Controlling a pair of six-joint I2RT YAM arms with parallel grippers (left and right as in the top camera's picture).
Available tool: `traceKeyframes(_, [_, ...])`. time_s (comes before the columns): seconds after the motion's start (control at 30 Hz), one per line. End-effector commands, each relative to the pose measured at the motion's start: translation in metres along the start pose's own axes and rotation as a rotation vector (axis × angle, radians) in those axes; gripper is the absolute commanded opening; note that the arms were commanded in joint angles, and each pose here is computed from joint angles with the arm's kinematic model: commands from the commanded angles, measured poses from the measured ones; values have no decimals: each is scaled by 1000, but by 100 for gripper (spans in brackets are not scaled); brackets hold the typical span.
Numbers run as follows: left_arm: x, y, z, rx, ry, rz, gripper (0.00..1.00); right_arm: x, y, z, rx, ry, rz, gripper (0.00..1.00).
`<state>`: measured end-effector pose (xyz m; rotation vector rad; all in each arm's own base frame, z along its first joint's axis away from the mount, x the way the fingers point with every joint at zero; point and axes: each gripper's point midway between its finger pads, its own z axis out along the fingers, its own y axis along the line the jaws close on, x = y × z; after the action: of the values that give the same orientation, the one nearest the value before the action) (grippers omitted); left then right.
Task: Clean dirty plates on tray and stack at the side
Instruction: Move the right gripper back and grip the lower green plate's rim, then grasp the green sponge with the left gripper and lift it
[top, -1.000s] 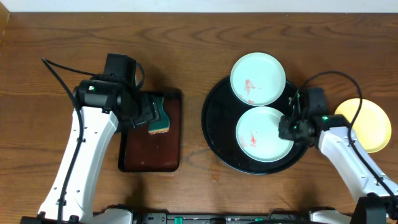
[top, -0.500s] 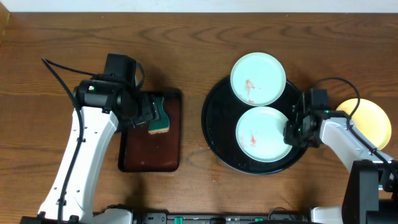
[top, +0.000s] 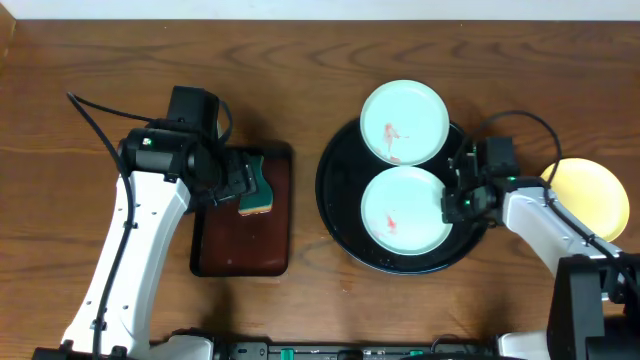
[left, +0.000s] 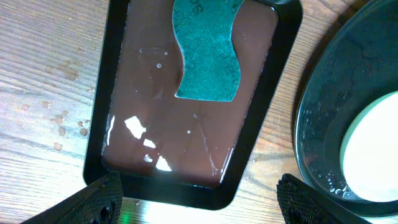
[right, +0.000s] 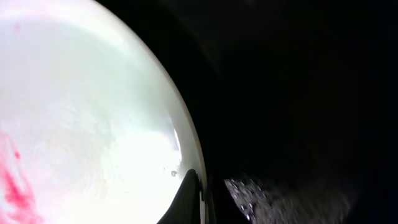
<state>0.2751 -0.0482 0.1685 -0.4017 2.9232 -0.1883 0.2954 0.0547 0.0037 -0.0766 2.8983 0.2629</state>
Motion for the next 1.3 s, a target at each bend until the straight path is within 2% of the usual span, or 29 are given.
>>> traceKeyframes(0.0, [0,-1,-2,5,-5,2,80,15,0,8,43,49,2,1])
traceKeyframes(0.2, [2,-13,9,8,9,53,80,12,-2,8,56,39,11,1])
traceKeyframes(0.43, [1,-9,58,-64,30,85,76,13,-2,8,56,41,12,1])
traceKeyframes(0.47, [-1,-7,67,-78,31,84,72,13,-2,8,56,43,12,1])
traceKeyframes(0.57, [-16,5,87,-153,-7,38,68,14,-2,8,56,44,12,1])
traceKeyframes(0.6, [-23,6,94,-161,-19,28,60,14,-2,8,56,44,12,1])
traceKeyframes(0.63, [-29,6,100,-157,-28,20,57,14,-2,8,56,44,12,1])
traceKeyframes(0.8, [-44,0,131,-148,-43,1,57,15,-1,8,53,48,14,1])
traceKeyframes(1.03, [-39,6,178,-186,34,-3,56,17,-1,8,54,57,15,1])
traceKeyframes(1.17, [-29,7,192,-186,86,-10,36,18,-2,8,55,61,15,1])
traceKeyframes(1.23, [-26,8,194,-190,100,-10,8,18,-2,8,55,61,15,1])
traceKeyframes(1.27, [-26,9,194,-191,103,-9,8,18,-1,8,54,61,15,1])
